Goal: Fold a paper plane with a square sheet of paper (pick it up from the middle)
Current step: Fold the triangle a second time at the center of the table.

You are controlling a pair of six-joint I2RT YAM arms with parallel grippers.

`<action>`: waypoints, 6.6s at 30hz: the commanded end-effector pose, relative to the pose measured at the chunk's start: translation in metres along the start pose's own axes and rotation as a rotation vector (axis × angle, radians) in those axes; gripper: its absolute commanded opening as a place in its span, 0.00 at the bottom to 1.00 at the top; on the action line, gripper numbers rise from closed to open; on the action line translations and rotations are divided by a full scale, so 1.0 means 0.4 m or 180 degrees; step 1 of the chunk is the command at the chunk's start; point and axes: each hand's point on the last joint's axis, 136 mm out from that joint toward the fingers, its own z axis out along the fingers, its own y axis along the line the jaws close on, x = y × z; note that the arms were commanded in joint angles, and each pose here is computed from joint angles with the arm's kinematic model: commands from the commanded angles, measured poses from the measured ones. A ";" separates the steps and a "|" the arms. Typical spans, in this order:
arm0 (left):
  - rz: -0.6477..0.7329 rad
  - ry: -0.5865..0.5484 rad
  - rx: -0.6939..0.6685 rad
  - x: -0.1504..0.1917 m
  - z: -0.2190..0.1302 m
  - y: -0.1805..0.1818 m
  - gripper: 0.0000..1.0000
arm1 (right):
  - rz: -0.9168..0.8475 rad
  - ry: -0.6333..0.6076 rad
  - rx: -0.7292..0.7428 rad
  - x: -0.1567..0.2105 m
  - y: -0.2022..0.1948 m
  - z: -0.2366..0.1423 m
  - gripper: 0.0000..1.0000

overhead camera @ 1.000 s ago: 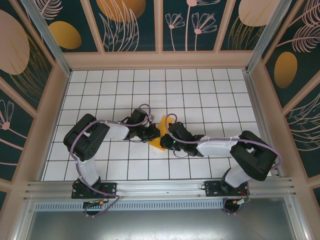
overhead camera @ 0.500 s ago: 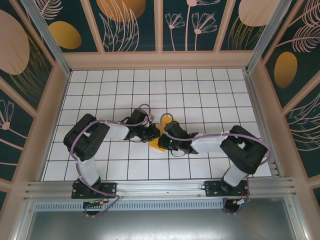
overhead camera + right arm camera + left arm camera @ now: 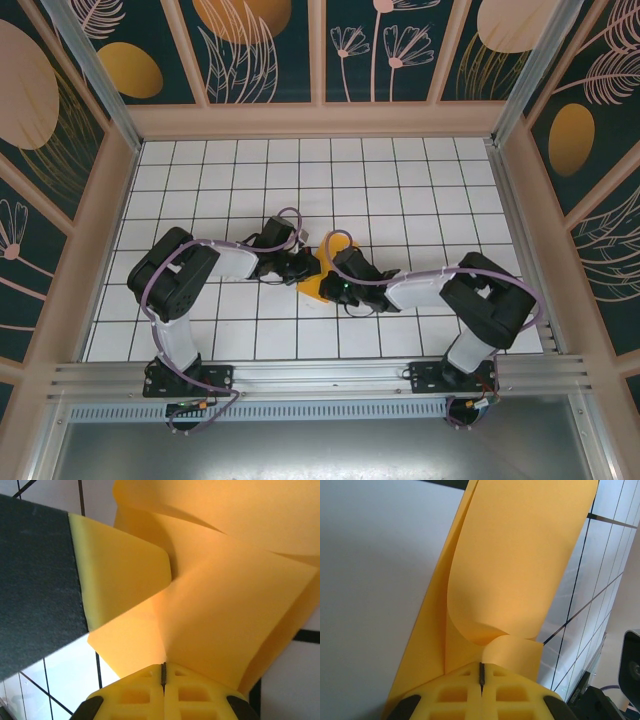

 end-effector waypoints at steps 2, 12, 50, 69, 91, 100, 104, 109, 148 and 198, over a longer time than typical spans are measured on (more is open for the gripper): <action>-0.0090 0.0073 -0.0283 0.017 0.016 0.067 0.00 | 0.0043 0.0100 -0.0010 0.027 0.001 -0.033 0.00; -0.0085 0.0073 -0.0286 0.017 0.016 0.068 0.00 | 0.0180 0.0439 0.0330 0.124 -0.098 -0.008 0.00; -0.0105 0.0049 -0.0305 0.018 0.011 0.071 0.00 | 0.0802 0.0514 0.0072 0.126 -0.065 -0.020 0.00; -0.0086 0.0076 -0.0275 0.020 0.013 0.066 0.00 | 0.0572 0.0090 -0.0265 0.040 0.027 -0.088 0.00; 0.0264 -0.0054 0.0101 0.002 -0.036 -0.045 0.08 | 0.0818 0.0305 0.0273 0.071 -0.108 0.011 0.00; 0.0258 -0.0227 -0.0190 -0.061 -0.011 -0.011 0.07 | 0.0730 0.0386 0.0298 0.088 -0.114 0.004 0.00; 0.0190 -0.0201 -0.0348 -0.069 0.005 0.020 0.06 | 0.0717 0.0407 0.0347 0.095 -0.125 0.000 0.00; 0.0145 -0.0228 -0.0338 -0.072 -0.001 0.038 0.07 | 0.0722 0.0411 0.0373 0.099 -0.136 -0.003 0.00; 0.0296 0.0005 0.0266 -0.022 -0.074 -0.046 0.08 | 0.0559 0.0529 0.0346 0.101 -0.116 0.022 0.00; -0.0063 -0.0052 -0.0417 -0.048 0.015 0.125 0.02 | 0.0553 0.0553 0.0009 0.074 -0.027 0.004 0.00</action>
